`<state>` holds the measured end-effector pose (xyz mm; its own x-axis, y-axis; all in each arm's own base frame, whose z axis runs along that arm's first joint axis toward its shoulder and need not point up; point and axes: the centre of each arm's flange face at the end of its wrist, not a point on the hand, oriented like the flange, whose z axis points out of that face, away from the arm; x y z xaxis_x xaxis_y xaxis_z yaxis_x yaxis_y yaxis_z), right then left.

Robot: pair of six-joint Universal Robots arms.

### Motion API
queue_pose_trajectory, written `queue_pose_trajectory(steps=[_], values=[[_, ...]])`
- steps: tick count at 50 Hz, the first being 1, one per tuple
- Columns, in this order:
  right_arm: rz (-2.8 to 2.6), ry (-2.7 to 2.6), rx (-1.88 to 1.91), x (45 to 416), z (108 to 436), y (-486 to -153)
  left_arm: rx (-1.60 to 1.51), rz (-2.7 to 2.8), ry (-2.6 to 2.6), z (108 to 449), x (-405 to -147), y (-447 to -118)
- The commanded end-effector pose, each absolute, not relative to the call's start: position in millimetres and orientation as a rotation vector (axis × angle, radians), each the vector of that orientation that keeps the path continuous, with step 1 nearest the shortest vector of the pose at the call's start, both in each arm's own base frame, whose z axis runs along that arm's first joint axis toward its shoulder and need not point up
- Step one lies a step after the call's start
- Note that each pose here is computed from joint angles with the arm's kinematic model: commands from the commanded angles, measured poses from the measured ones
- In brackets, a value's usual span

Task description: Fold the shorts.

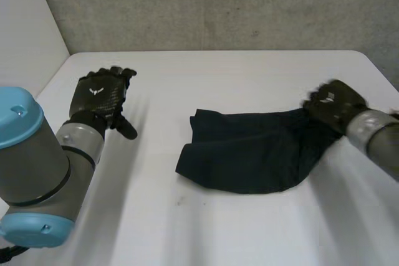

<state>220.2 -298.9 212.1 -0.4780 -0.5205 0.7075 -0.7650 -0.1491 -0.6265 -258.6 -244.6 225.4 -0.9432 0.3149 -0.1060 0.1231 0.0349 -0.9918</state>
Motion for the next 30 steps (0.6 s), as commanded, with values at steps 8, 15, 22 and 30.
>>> queue_pose_trajectory(steps=[8, 15, 22, 30], values=[[1.952, -1.489, 2.343, 372, 173, -192, -0.389, 2.070, -2.043, 247, -271, -252], [2.000, -1.645, 2.294, 377, 175, -199, -0.365, 2.101, -1.998, 260, -274, -257], [2.223, -2.229, 1.760, 356, 233, -226, -0.372, 2.106, -1.973, 273, -282, -265], [2.286, -2.685, 1.165, 319, 247, -263, -0.520, 1.938, -2.021, 252, -329, -252]])
